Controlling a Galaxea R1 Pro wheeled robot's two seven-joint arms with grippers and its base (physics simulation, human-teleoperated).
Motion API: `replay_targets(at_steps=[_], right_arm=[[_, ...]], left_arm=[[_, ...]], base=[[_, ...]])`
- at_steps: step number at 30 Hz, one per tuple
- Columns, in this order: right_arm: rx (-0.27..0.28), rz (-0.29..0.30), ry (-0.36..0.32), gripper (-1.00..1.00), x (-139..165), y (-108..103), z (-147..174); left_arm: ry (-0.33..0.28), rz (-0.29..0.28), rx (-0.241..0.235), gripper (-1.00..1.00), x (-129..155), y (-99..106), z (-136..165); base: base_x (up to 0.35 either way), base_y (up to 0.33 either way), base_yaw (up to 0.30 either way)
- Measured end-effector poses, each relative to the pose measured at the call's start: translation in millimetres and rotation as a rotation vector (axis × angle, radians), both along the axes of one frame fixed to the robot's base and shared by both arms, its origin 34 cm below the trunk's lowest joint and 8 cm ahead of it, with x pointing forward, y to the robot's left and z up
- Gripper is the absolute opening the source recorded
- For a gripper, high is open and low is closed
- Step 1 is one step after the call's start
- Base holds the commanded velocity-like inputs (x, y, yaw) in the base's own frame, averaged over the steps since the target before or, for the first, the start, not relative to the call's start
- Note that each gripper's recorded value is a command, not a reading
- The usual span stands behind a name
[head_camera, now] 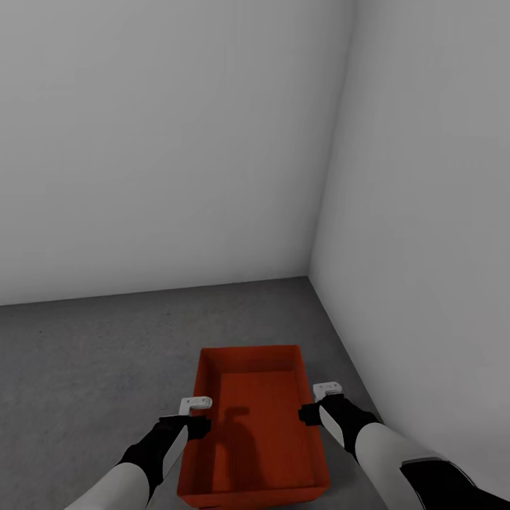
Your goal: Move the two storage containers from the living room to the garage. In the garage, place one container on the floor and stack the other container on top of it (either order is fine).
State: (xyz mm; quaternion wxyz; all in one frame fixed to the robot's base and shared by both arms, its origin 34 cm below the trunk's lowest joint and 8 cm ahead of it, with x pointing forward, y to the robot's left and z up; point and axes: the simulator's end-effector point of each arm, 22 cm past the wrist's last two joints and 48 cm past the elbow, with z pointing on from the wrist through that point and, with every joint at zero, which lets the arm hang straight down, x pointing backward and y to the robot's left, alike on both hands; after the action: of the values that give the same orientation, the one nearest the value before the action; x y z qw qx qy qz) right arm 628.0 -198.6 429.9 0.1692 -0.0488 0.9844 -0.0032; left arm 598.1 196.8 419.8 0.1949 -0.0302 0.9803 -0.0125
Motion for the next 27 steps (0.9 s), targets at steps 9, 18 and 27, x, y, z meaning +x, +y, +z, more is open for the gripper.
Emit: replay_targets(at_steps=[9,18,27], right_arm=[[0.000,0.001,0.000,1.00,-0.1,0.6,0.0],[0.000,0.001,0.000,1.00,-0.1,0.3,0.0],[0.000,0.001,0.000,1.00,-0.1,0.4,0.0]], left_arm=[[0.000,0.000,0.000,1.00,0.3,0.1,0.2],[0.001,0.000,0.000,1.00,-0.4,0.0,-0.2],[0.001,0.000,0.000,1.00,0.1,0.0,0.1]], base=[[0.000,0.000,0.000],[0.000,0.000,0.000],[0.000,0.000,0.000]])
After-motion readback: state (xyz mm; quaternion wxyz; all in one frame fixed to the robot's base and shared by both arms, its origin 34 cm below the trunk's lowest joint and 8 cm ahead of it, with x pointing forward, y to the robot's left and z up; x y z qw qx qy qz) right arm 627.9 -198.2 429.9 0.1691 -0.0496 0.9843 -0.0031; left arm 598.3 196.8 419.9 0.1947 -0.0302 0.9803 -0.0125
